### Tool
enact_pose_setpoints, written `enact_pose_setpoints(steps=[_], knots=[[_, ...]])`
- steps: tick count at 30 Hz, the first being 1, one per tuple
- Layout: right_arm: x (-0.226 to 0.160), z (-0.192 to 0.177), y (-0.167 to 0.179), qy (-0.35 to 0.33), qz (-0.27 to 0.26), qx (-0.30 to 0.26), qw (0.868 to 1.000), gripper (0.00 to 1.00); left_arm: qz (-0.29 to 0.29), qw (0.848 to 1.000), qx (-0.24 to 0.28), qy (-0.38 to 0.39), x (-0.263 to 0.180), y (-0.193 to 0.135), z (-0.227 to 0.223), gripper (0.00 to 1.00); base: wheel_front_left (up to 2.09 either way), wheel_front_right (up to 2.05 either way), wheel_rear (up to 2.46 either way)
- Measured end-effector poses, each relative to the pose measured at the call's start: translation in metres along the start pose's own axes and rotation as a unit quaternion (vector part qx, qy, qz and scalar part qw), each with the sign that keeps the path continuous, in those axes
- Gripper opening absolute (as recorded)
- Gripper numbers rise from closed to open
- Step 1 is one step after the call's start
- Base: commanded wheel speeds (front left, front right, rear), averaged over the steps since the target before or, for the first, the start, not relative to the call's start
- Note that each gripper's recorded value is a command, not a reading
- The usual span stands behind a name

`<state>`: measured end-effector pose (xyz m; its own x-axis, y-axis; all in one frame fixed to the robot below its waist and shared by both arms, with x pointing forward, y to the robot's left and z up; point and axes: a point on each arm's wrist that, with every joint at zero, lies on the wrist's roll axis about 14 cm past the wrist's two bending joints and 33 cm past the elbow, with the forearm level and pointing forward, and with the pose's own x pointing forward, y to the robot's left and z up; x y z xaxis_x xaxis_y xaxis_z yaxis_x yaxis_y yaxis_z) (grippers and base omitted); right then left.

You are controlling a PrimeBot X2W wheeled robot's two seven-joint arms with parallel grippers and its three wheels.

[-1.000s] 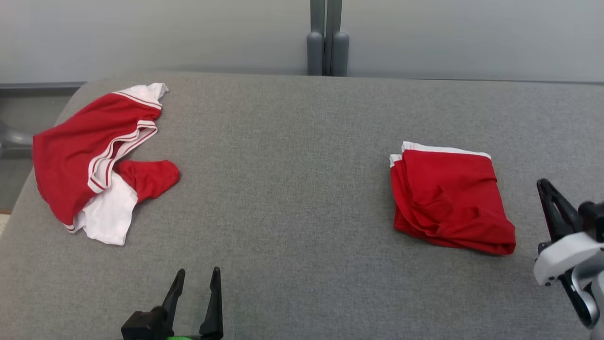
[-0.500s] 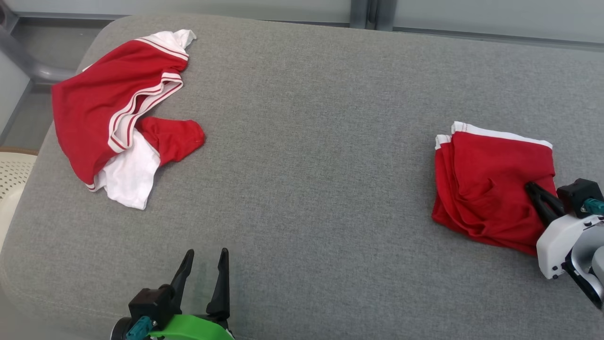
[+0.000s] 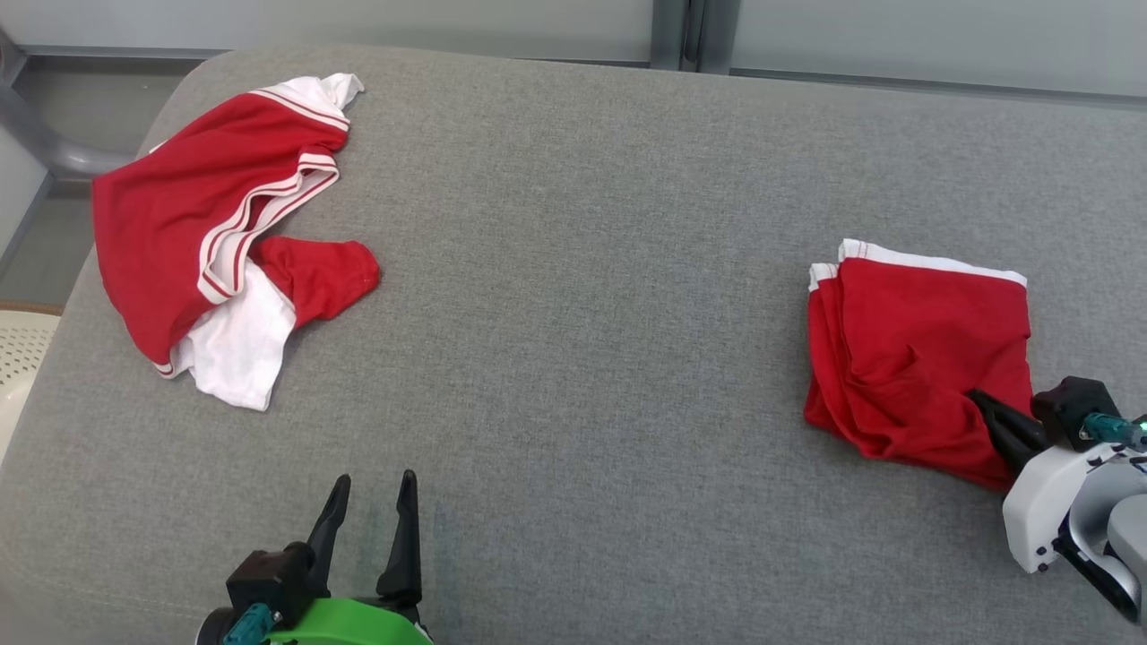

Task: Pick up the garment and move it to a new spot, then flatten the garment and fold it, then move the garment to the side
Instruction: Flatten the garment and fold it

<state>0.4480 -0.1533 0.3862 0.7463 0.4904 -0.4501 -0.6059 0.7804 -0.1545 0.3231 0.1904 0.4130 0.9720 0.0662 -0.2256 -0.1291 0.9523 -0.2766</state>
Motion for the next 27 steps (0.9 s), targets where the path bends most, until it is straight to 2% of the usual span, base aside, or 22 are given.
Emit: enact_pose_setpoints(steps=[27], knots=[[-0.008,0.021,0.058,-0.018,0.087,0.006,0.996,0.0,0.01,1.0,-0.001,-0.026,-0.021,0.005,0.011,1.0,0.0,0.0,0.0]])
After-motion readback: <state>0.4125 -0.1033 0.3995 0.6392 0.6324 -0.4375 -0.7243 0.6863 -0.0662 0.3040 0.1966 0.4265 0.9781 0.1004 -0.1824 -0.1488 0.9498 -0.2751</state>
